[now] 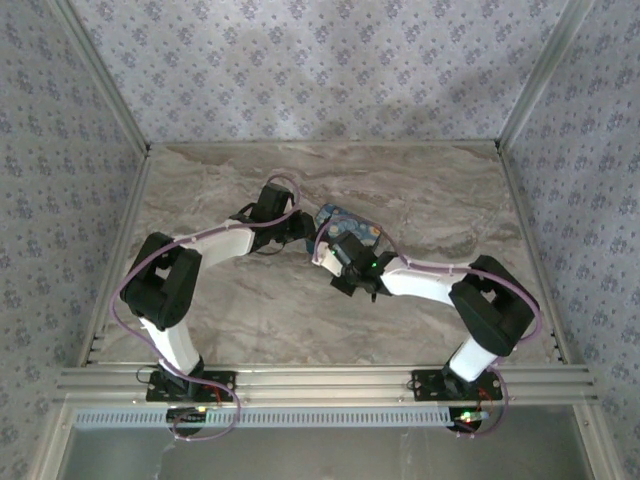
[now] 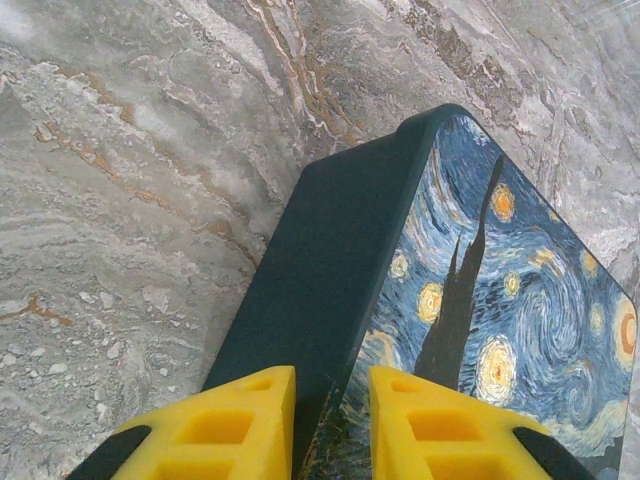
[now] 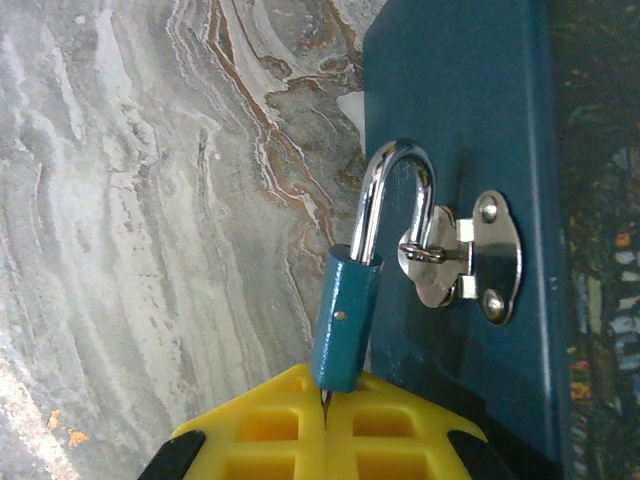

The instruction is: Unlock a padlock with a key

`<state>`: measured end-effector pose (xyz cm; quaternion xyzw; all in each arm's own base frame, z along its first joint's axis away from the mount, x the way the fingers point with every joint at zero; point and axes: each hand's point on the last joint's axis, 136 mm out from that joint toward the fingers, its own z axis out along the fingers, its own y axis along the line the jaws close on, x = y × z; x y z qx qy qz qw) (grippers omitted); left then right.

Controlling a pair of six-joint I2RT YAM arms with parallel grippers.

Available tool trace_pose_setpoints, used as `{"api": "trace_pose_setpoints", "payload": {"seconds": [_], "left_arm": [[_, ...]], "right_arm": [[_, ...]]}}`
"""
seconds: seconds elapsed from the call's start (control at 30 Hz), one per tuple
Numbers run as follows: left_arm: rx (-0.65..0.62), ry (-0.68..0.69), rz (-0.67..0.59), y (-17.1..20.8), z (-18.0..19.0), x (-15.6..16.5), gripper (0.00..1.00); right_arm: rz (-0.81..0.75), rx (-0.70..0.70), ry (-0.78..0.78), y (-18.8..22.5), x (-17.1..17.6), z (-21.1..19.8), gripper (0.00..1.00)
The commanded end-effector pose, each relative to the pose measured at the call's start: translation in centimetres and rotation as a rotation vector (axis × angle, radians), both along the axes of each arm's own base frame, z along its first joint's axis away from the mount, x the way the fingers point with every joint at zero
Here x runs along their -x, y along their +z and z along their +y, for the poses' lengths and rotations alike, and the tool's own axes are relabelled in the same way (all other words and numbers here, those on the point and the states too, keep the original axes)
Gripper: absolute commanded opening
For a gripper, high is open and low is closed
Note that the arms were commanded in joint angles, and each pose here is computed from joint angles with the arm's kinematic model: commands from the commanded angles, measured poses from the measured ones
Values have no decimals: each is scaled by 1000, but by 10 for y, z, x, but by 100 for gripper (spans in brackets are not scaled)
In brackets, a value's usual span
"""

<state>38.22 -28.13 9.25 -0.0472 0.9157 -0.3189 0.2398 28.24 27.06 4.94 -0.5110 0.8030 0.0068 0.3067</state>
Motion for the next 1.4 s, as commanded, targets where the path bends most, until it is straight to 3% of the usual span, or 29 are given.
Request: {"api": "trace_pose_setpoints", "payload": {"seconds": [0.0, 0.53, 0.8, 1.17, 1.37], "left_arm": [[-41, -18, 91, -25, 0, 15, 23], [-12, -19, 113, -30, -4, 19, 23], [-21, -14, 116, -33, -2, 18, 23], [-39, 0, 116, -36, 2, 15, 23], [-40, -4, 118, -37, 1, 15, 23]], "right_arm": [[-33, 17, 5, 4, 0, 3, 0], [-93, -25, 138, 13, -14, 51, 0], [-159, -42, 110, 26, -16, 41, 0], [-88, 10, 28, 12, 16, 8, 0], [-142, 36, 37, 14, 9, 7, 0]]}}
